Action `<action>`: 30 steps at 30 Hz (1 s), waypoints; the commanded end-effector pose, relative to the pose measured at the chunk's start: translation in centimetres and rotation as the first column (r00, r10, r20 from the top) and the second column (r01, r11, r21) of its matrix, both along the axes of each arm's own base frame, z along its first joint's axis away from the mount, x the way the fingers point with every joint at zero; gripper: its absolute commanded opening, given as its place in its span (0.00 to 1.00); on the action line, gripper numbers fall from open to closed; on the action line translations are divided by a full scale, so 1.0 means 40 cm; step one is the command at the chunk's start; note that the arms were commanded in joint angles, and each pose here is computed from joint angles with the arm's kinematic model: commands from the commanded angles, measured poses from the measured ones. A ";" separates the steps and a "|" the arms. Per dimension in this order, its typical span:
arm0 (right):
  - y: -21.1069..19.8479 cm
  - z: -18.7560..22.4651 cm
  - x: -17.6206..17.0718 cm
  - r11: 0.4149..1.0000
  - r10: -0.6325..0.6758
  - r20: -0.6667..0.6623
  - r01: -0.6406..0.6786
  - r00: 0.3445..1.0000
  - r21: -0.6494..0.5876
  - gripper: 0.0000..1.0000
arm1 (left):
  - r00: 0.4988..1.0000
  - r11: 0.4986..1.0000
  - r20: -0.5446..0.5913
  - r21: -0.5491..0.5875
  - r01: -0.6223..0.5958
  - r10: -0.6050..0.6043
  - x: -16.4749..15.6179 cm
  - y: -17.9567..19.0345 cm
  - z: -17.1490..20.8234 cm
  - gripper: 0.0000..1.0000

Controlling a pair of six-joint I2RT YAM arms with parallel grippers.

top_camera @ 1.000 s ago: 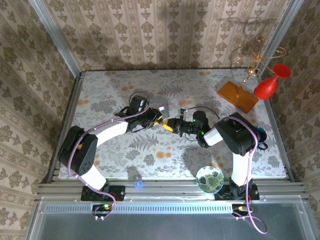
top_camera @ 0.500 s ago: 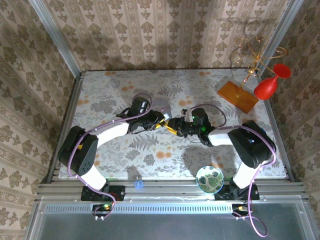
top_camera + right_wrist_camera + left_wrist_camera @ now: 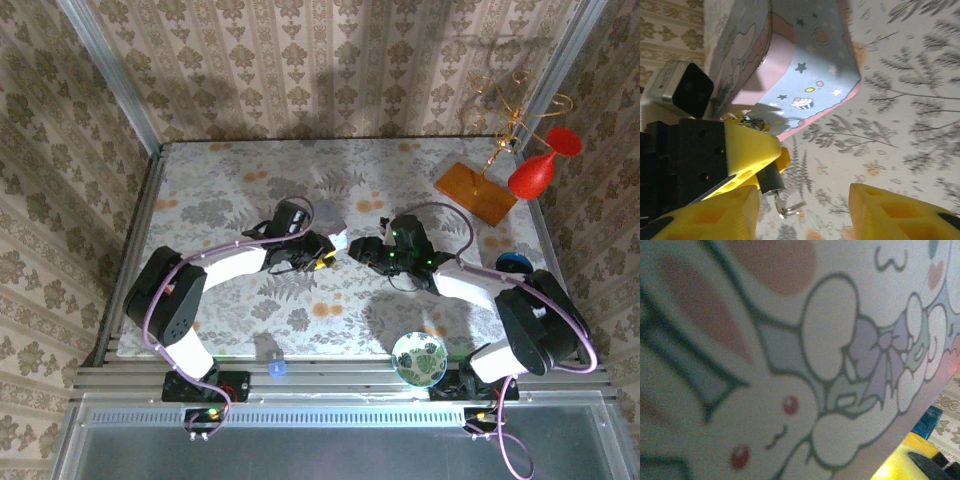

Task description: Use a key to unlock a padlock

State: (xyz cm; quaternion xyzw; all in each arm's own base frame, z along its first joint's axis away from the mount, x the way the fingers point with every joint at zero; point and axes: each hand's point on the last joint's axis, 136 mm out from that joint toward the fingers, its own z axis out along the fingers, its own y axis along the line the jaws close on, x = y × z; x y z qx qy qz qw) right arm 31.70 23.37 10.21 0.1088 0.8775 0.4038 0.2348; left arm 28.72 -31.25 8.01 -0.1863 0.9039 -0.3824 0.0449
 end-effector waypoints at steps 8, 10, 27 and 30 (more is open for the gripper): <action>-0.077 0.057 -0.004 0.984 -0.028 0.110 0.047 0.994 -0.174 0.58 | 0.997 0.994 0.048 0.091 0.062 -0.066 -0.019 -0.012 -0.068 0.00; -0.077 0.052 -0.008 0.980 -0.008 0.131 0.034 0.991 -0.197 0.59 | 0.997 0.994 0.040 0.086 0.063 -0.066 -0.024 -0.018 -0.085 0.00; -0.012 -0.071 -0.009 0.956 0.116 0.124 -0.077 0.986 -0.283 0.60 | 0.995 0.990 0.043 0.111 0.084 -0.089 -0.040 -0.012 -0.116 0.63; -0.004 -0.079 -0.012 0.954 0.129 0.122 -0.090 0.984 -0.284 0.60 | 0.995 0.990 0.042 0.108 0.086 -0.091 -0.048 -0.004 -0.106 0.64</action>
